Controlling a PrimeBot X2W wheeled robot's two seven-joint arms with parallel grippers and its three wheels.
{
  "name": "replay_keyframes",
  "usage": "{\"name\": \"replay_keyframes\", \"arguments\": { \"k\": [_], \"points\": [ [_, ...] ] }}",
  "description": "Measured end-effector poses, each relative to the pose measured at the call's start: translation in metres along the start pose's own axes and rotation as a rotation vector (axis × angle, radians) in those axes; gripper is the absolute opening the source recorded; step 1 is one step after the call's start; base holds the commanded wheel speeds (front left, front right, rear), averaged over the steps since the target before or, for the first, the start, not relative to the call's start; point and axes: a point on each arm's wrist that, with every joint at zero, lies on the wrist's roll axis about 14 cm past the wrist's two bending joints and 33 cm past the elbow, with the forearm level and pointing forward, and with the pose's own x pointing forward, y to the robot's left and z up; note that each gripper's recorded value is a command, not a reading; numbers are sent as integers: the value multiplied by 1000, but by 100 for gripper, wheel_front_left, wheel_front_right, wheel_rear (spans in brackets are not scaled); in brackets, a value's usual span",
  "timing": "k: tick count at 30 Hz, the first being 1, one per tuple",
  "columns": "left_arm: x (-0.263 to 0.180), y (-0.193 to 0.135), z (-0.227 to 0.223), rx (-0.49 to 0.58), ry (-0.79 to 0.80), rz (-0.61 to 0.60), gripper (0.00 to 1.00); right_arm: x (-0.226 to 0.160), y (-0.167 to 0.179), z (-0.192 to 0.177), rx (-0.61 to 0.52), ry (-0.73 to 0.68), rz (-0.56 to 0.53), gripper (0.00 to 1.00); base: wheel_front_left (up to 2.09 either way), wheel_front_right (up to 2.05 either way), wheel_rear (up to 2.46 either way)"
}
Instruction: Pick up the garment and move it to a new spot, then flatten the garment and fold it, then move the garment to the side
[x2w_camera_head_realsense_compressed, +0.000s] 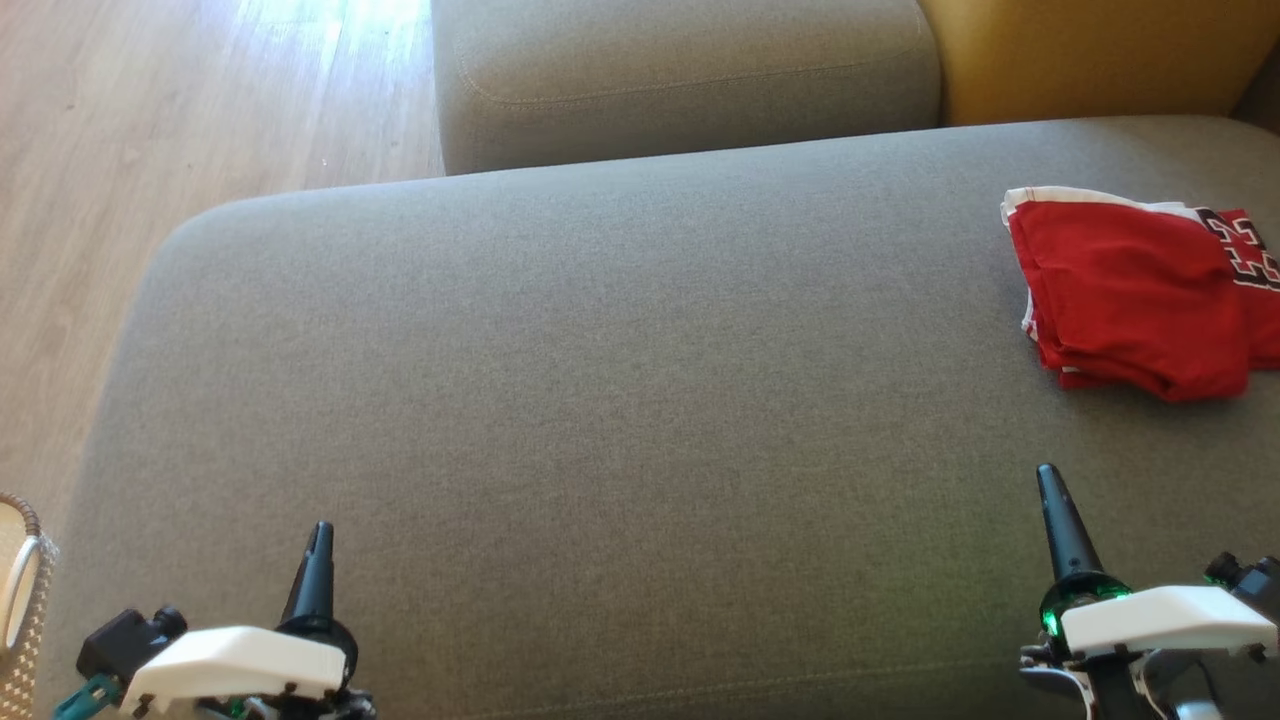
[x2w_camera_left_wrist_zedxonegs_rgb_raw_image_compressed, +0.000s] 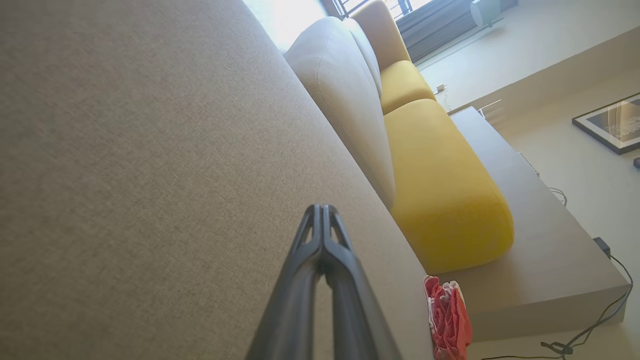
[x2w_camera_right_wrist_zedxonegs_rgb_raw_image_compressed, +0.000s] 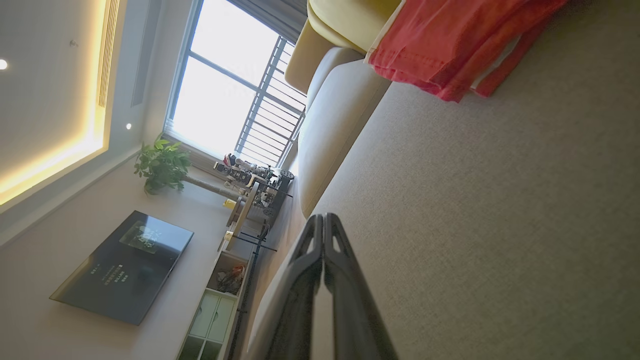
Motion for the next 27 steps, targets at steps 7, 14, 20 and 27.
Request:
{"name": "replay_keyframes", "arguments": {
  "k": [7, 14, 20, 27],
  "points": [
    [7, -5, 3, -86, 5, -19, 0, 3, -1, 1, 78, 3, -7, 0, 0, 0, 0],
    [11, -5, 8, -163, 0, -22, 0, 4, -5, 1, 144, 8, -18, 0, 0, 0, 0],
    [14, -4, 7, -237, 12, -26, 0, 9, -2, 4, 211, 3, -11, 0, 0, 0, 0],
    [21, -10, 17, -325, -4, -56, 0, 12, -2, 6, 290, 4, -10, 0, 0, 0, 0]
  ]
}}
